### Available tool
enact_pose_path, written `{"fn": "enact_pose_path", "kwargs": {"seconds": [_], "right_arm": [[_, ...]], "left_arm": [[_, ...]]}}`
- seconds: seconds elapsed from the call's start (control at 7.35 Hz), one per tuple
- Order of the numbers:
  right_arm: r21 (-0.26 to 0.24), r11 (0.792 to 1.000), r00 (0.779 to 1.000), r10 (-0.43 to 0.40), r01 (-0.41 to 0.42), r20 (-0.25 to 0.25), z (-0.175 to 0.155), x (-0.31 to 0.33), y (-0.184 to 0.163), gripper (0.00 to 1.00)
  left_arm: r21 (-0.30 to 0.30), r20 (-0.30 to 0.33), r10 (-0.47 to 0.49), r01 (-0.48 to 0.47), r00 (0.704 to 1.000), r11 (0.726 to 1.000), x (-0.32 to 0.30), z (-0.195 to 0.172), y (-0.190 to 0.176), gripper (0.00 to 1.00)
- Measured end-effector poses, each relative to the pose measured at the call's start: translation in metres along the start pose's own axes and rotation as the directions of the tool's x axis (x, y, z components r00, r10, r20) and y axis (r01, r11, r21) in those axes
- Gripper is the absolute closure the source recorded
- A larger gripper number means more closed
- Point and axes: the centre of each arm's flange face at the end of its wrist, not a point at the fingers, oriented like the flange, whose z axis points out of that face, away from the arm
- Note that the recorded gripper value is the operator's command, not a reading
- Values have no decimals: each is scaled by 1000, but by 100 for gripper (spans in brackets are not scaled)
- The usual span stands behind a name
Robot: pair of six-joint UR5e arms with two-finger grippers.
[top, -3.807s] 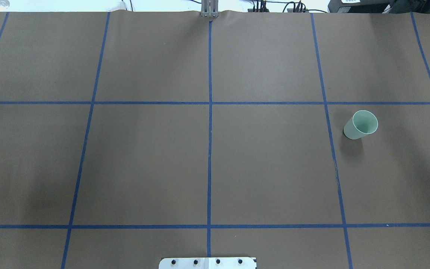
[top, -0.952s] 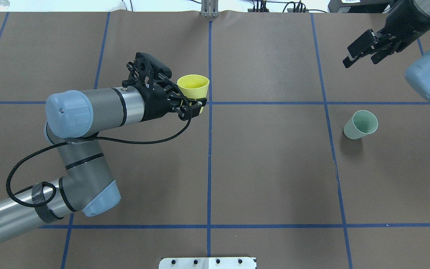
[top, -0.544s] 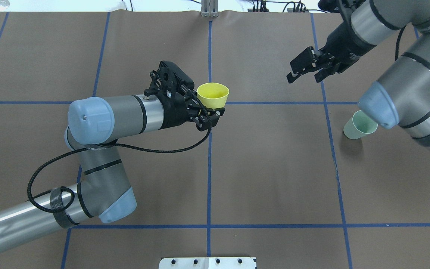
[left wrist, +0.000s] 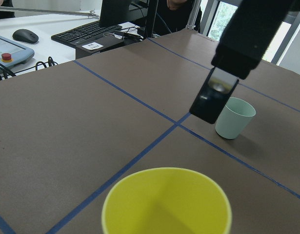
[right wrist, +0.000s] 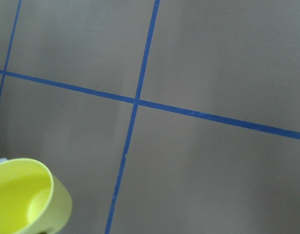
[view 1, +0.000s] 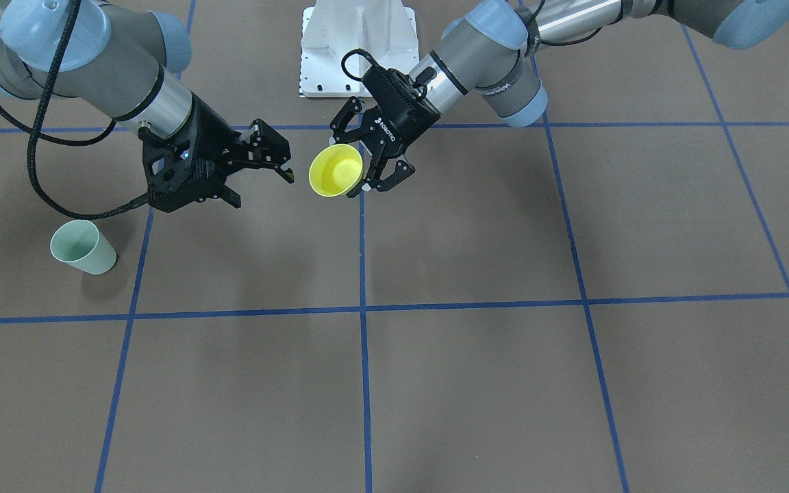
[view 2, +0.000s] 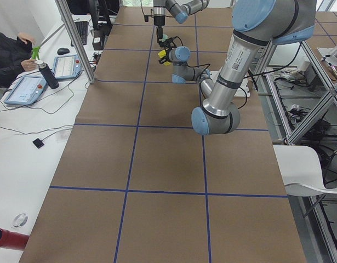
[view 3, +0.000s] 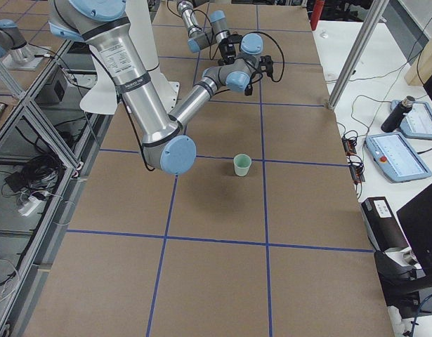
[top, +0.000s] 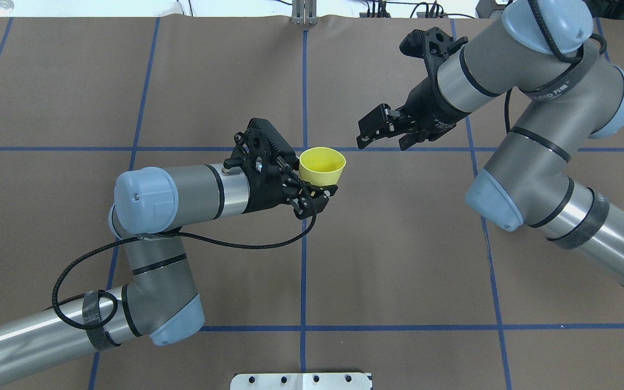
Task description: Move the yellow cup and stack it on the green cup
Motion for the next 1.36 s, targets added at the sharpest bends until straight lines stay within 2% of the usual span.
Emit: {"fn": "enact_pose_path", "kwargs": {"seconds": [0.54,0.82,1.36], "right_arm": [[-5,1000,1000,7,-7,-1,4,-2,-2,6],[-11,1000,1000,8,-8,-3,10,-4,-4,7],[-48,999,1000,-5,5,3,29,-15,8,12]], "left_arm": [[-5,-39,9,-9,999,1000,11,17,27,100],[6,-67,8,-8,998,1000,30,23,21,100],[18,-80,8,-7,997,1000,42,35,9,100]]}}
